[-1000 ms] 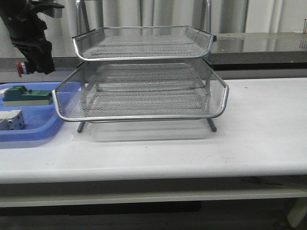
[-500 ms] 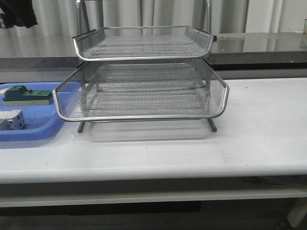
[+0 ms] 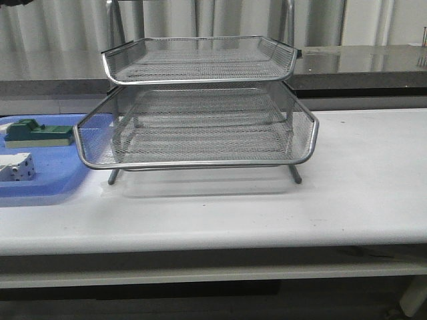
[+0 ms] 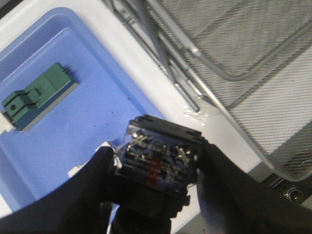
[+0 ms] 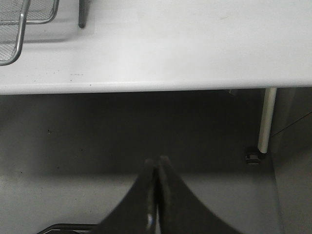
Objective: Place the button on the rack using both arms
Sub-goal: 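Carry the button over the pulled-out middle tray and lower it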
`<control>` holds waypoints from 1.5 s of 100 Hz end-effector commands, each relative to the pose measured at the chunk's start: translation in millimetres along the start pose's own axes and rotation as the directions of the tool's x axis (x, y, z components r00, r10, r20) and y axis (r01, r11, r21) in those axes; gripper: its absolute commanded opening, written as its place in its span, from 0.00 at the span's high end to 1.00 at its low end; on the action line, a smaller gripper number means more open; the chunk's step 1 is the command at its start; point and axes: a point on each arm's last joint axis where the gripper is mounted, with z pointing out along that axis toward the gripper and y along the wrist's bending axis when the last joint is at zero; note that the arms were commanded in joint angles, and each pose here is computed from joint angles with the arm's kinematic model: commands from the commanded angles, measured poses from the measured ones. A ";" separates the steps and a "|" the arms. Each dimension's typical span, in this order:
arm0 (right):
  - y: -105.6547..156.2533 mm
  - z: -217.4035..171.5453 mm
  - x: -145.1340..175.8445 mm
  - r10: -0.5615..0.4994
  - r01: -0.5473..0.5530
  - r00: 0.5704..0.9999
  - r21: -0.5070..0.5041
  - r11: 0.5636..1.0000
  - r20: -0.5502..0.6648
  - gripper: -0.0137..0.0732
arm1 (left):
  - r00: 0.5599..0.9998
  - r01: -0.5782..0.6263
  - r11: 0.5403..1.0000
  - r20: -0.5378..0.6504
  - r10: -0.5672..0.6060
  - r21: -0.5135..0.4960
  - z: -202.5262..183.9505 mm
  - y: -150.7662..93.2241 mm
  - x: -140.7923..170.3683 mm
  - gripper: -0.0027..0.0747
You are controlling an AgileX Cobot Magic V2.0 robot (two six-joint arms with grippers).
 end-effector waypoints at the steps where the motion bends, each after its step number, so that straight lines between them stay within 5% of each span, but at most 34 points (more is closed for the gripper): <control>1: -0.8 -5.6 -9.8 -0.005 0.004 0.997 0.009 1.000 0.072 0.92 | 0.996 -0.047 0.998 0.079 0.043 0.040 -29.1 -31.0 -8.6 0.99; 37: -0.8 -5.6 -9.8 -0.005 0.004 0.997 0.009 1.000 0.072 0.92 | 0.950 -0.307 0.931 0.119 0.288 0.196 -12.1 -134.5 -40.1 0.99; 57: -0.8 -5.6 -9.8 -0.005 0.004 0.997 0.009 1.000 0.072 0.92 | 0.928 -0.372 0.892 0.098 0.359 0.256 20.9 -170.3 -49.8 0.99; 126: -0.8 -5.6 -9.8 -0.005 0.004 0.997 0.009 1.000 0.072 0.92 | 0.909 -0.411 0.873 0.041 0.415 0.262 109.9 -185.7 -59.1 0.98; 137: -0.8 -5.6 -9.8 -0.005 0.004 0.997 0.009 1.000 0.072 0.92 | 0.909 -0.411 0.873 0.038 0.416 0.263 110.8 -185.8 -58.8 0.89; 150: -0.8 -5.6 -9.8 -0.005 0.004 0.997 0.009 1.000 0.072 0.92 | 0.905 -0.418 0.870 0.039 0.423 0.264 110.8 -185.8 -58.7 0.66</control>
